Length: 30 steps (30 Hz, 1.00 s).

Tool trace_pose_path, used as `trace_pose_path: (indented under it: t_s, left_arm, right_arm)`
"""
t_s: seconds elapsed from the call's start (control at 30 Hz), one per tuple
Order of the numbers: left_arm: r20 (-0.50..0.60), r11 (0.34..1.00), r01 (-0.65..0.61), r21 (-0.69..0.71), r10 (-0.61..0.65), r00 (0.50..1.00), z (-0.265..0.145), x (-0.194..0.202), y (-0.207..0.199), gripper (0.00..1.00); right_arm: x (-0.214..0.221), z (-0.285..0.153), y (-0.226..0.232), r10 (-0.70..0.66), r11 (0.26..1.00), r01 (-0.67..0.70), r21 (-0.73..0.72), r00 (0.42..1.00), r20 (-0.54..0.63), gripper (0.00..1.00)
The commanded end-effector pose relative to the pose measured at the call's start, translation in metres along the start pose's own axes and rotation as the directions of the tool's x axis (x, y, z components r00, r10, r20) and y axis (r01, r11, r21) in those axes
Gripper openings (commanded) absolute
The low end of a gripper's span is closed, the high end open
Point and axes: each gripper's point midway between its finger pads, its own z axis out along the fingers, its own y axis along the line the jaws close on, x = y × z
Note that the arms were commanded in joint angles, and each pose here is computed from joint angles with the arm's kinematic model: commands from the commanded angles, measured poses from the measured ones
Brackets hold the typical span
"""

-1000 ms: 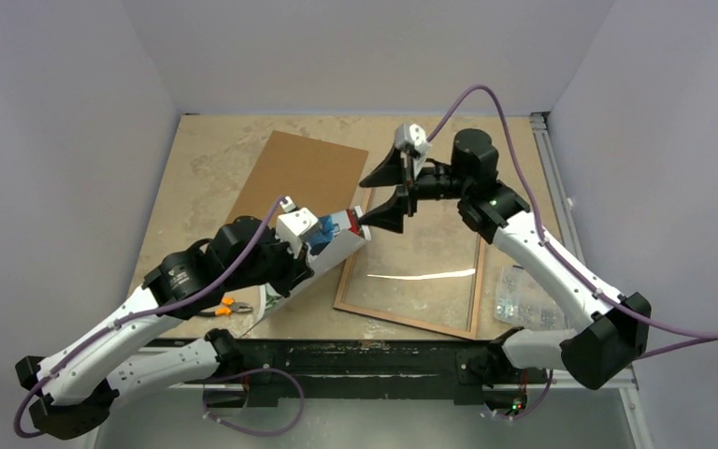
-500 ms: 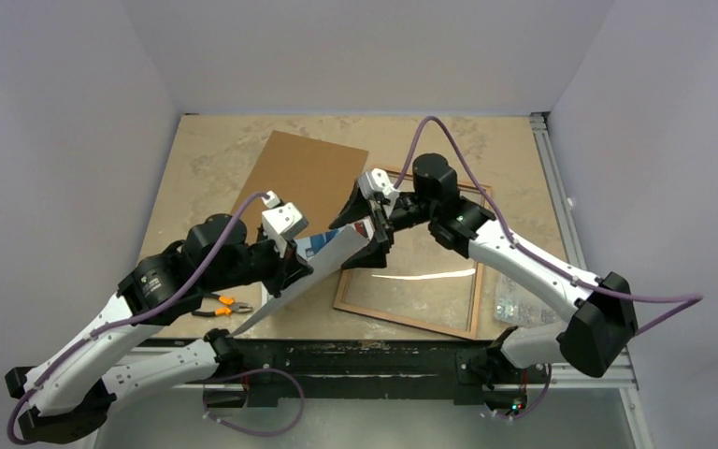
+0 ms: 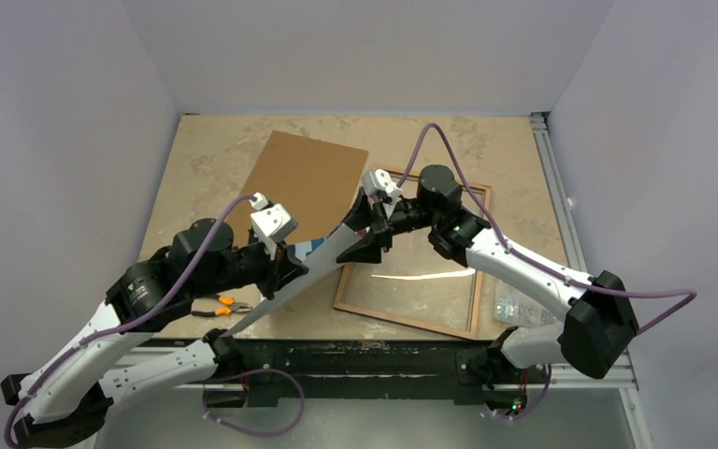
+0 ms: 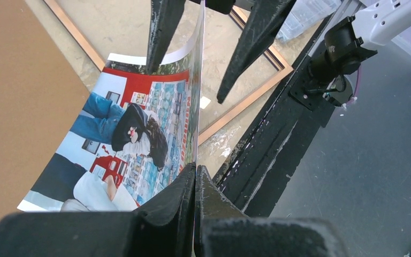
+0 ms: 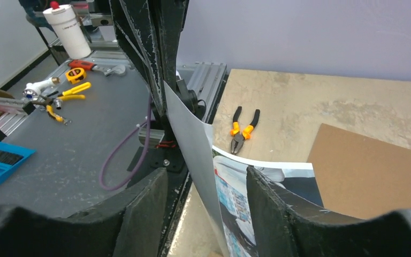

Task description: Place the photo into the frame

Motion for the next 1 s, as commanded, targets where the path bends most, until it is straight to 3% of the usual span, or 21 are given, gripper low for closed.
trace_pose_path:
  t_s: [0.0, 0.1, 0.47, 0.57, 0.67, 0.83, 0.97]
  left_arm:
    - [0.101, 1.0, 0.003, -0.005, -0.002, 0.995, -0.015, -0.025, -0.003, 0.0]
    - [0.112, 1.0, 0.008, -0.008, -0.007, 0.994, -0.016, -0.027, -0.003, 0.0]
    - [0.185, 0.999, 0.028, -0.026, -0.023, 0.982, -0.024, -0.041, -0.001, 0.0]
    - [0.207, 0.999, 0.039, -0.032, -0.032, 0.978, -0.025, -0.044, 0.0, 0.07]
    - [0.239, 0.998, 0.058, -0.029, -0.049, 0.97, -0.026, -0.051, 0.0, 0.22]
    - [0.307, 0.993, 0.113, -0.015, -0.103, 0.946, -0.027, -0.066, -0.002, 0.58]
    - [0.35, 0.989, 0.147, -0.034, -0.126, 0.928, -0.03, -0.076, 0.003, 0.74]
  right_arm:
    - [-0.022, 0.0, 0.007, -0.012, 1.0, 0.012, -0.001, 0.999, 0.049, 0.52]
    - [-0.025, 0.0, 0.009, -0.006, 1.0, 0.007, -0.002, 0.999, 0.053, 0.46]
    - [-0.047, -0.003, 0.011, -0.019, 1.0, 0.017, 0.024, 0.995, 0.096, 0.0]
    - [-0.051, -0.003, 0.01, -0.013, 0.999, 0.009, 0.037, 0.995, 0.102, 0.0]
    - [-0.057, -0.003, 0.008, -0.003, 0.998, -0.004, 0.056, 0.993, 0.116, 0.0]
    - [-0.072, -0.004, 0.007, 0.014, 0.996, -0.029, 0.085, 0.985, 0.174, 0.0]
    - [-0.083, -0.008, 0.003, 0.021, 0.989, -0.049, 0.137, 0.98, 0.2, 0.0]
